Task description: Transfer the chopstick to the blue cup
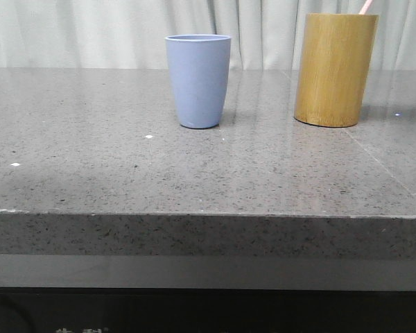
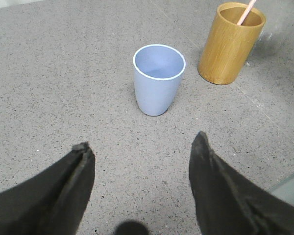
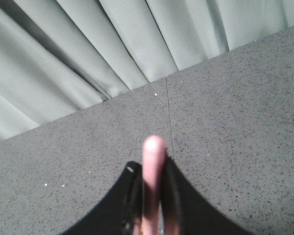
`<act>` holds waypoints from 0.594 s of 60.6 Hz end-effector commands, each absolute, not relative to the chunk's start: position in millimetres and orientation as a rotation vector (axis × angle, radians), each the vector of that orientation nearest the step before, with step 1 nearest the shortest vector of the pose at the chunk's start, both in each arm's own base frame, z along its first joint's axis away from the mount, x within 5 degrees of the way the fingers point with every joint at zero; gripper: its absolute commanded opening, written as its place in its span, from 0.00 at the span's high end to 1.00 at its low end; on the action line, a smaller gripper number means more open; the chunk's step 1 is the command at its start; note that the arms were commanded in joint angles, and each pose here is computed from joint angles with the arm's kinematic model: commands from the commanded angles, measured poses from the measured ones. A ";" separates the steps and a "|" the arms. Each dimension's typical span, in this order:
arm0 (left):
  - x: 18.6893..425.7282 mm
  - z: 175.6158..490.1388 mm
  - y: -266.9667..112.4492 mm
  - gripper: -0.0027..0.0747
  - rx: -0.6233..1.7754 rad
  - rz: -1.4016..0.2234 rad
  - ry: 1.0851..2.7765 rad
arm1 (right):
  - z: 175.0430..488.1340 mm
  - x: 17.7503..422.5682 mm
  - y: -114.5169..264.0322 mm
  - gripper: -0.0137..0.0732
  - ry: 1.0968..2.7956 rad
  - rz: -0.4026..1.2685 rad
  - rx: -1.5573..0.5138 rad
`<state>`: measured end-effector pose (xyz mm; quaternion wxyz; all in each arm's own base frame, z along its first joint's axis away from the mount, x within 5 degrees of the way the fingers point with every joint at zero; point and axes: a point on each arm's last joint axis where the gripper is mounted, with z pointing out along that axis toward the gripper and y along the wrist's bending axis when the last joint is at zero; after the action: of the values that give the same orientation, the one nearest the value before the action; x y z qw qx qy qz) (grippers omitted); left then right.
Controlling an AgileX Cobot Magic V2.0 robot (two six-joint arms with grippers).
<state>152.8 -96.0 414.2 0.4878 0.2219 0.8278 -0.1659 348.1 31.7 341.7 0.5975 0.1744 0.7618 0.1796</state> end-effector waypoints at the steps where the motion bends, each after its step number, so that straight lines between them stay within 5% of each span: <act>1: 152.0 429.5 -97.1 0.41 0.509 -0.442 1.913 | 371.3 343.1 27.4 0.87 1.640 0.404 0.394; 16: 152.0 429.5 -97.1 0.41 0.509 -0.442 1.913 | 396.0 343.3 30.7 0.92 1.618 0.318 0.225; 36: 152.1 429.9 -97.2 0.41 0.508 -0.443 1.909 | 496.4 322.1 38.8 0.92 1.582 0.213 -0.037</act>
<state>153.2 -96.2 413.9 0.4871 0.2220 0.8282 -0.1657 347.0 39.7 444.3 0.6460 0.0019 0.7562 0.1042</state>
